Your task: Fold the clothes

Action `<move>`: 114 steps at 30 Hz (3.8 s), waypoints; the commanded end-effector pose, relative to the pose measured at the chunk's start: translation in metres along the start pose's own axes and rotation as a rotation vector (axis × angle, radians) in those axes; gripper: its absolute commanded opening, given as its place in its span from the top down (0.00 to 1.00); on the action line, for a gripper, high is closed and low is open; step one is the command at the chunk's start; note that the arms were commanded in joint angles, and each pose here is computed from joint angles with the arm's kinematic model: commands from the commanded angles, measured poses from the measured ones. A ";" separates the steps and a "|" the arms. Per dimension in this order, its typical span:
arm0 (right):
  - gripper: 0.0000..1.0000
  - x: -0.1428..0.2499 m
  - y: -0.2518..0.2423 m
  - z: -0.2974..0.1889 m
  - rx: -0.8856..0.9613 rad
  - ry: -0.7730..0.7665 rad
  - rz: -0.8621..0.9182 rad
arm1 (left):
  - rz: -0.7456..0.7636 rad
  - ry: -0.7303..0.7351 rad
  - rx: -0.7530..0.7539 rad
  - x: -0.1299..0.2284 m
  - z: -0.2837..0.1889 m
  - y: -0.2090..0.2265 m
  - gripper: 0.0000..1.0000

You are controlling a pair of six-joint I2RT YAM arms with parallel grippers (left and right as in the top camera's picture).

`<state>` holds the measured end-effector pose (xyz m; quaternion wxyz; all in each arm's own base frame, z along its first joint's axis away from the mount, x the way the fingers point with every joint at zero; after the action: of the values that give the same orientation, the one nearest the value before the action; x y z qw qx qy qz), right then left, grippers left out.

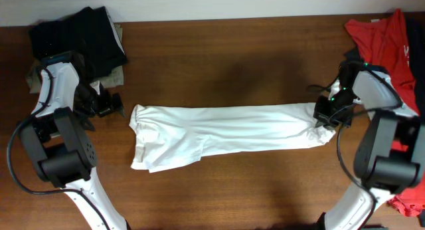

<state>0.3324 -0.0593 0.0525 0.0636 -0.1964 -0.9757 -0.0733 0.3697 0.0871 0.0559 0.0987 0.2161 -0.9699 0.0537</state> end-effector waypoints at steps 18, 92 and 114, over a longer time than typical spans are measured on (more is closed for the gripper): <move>0.31 0.125 0.227 0.011 -0.013 -0.083 -0.588 | -0.012 0.004 0.004 0.001 0.001 0.000 0.01; 0.02 -0.062 0.004 -0.157 0.016 -0.374 0.068 | 0.032 -0.044 0.196 0.018 -0.097 -0.023 0.99; 0.01 -0.062 0.004 -0.157 0.016 -0.374 0.068 | 0.563 0.082 0.145 0.135 0.009 -0.215 0.95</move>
<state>0.4044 -0.1030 0.1924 -0.1064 -0.2397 -0.9645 -0.0322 0.3400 -0.1482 0.0836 0.1157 -0.0668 -0.9812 0.1393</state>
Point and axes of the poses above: each gripper's point midway between its finger pads, its own z axis out along the fingers, its own y axis along the line the jaws close on, x = y × z, the point moved 2 cm from there along -z, back along the fingers, and after that the axes turned 3 degrees about -z, right-handed, at the moved point
